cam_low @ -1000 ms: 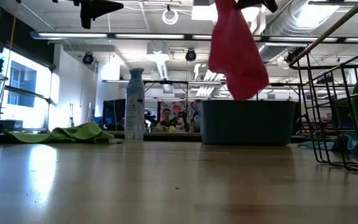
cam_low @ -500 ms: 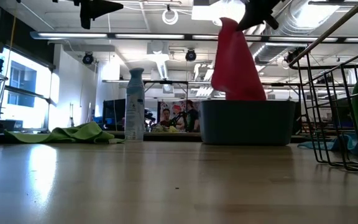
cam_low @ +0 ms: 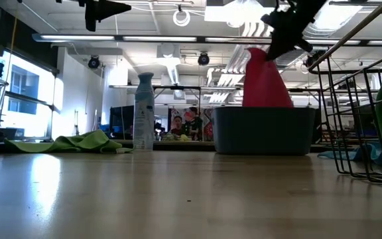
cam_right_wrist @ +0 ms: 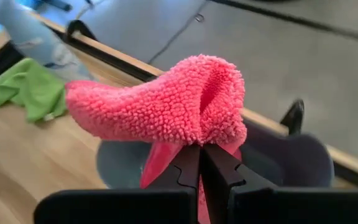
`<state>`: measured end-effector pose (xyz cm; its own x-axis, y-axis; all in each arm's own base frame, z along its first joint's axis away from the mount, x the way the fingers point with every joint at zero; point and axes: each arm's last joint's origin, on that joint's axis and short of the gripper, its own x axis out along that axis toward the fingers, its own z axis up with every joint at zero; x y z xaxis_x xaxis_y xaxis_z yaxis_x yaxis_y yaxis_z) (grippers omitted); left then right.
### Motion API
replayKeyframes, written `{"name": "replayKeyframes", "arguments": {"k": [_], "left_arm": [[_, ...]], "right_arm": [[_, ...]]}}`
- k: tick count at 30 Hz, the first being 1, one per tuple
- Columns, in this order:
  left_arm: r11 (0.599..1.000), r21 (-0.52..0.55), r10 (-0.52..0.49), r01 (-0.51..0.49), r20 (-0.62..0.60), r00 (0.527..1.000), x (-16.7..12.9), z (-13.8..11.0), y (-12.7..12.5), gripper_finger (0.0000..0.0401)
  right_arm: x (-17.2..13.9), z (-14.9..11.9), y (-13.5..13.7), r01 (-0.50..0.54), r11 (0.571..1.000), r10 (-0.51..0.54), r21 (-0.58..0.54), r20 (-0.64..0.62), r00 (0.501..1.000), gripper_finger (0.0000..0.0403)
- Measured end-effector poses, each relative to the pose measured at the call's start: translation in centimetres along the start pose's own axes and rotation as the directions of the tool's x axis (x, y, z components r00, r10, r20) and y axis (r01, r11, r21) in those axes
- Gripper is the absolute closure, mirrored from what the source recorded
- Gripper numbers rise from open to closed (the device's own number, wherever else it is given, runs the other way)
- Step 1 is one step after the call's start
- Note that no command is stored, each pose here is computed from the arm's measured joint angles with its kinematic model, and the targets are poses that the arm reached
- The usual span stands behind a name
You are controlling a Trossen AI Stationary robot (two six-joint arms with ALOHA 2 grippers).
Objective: Sort microfiber towel by color & place in baskets
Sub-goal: Put the pink microfiber towel into the gray bin
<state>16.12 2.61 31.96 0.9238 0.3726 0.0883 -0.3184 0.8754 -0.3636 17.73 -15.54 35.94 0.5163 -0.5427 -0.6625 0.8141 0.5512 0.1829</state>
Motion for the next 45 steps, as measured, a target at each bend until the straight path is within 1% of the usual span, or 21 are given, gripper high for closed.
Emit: {"name": "replayKeyframes", "arguments": {"k": [4,7,10,12,18,25,31,45], "left_arm": [[1.0,0.0,0.009,-0.009,0.003,1.0,0.0,0.0,0.0,0.0158],[1.0,-0.001,0.009,-0.009,0.003,1.0,0.0,0.0,0.0,0.0158],[1.0,-0.007,0.009,-0.008,0.003,1.0,0.0,0.0,0.0,0.0158],[1.0,-0.007,0.008,-0.008,0.003,1.0,0.0,0.0,0.0,0.0158],[1.0,-0.007,0.008,-0.008,0.003,1.0,0.0,0.0,0.0,0.0158],[1.0,-0.007,0.006,-0.006,0.002,1.0,0.0,0.0,0.0,0.0158],[1.0,-0.007,0.006,-0.006,0.002,1.0,0.0,0.0,0.0,0.0158],[1.0,-0.007,0.006,-0.006,0.002,1.0,0.0,0.0,0.0,0.0158]], "right_arm": [[1.3,-1.2,-1.2,0.04,0.995,-0.037,0.096,-0.029,0.999,0.0403],[2.4,-1.5,-1.5,0.056,0.988,-0.05,0.147,-0.044,0.998,0.0403],[3.6,-1.5,-1.4,0.027,0.982,-0.014,0.188,-0.069,0.998,0.0403],[4.6,-1.6,-1.2,0.02,0.978,0.005,0.206,-0.117,0.993,0.0403],[7.2,-2.2,-0.7,0.04,0.979,0.003,0.198,-0.209,0.978,0.0403],[9.2,-2.8,-0.2,0.046,0.976,0.016,0.211,-0.281,0.959,0.0403],[9.9,-3.1,-0.1,0.057,0.974,0.013,0.219,-0.304,0.953,0.0403],[9.9,-3.1,-0.1,0.082,0.958,0.005,0.275,-0.303,0.953,0.0403]]}}
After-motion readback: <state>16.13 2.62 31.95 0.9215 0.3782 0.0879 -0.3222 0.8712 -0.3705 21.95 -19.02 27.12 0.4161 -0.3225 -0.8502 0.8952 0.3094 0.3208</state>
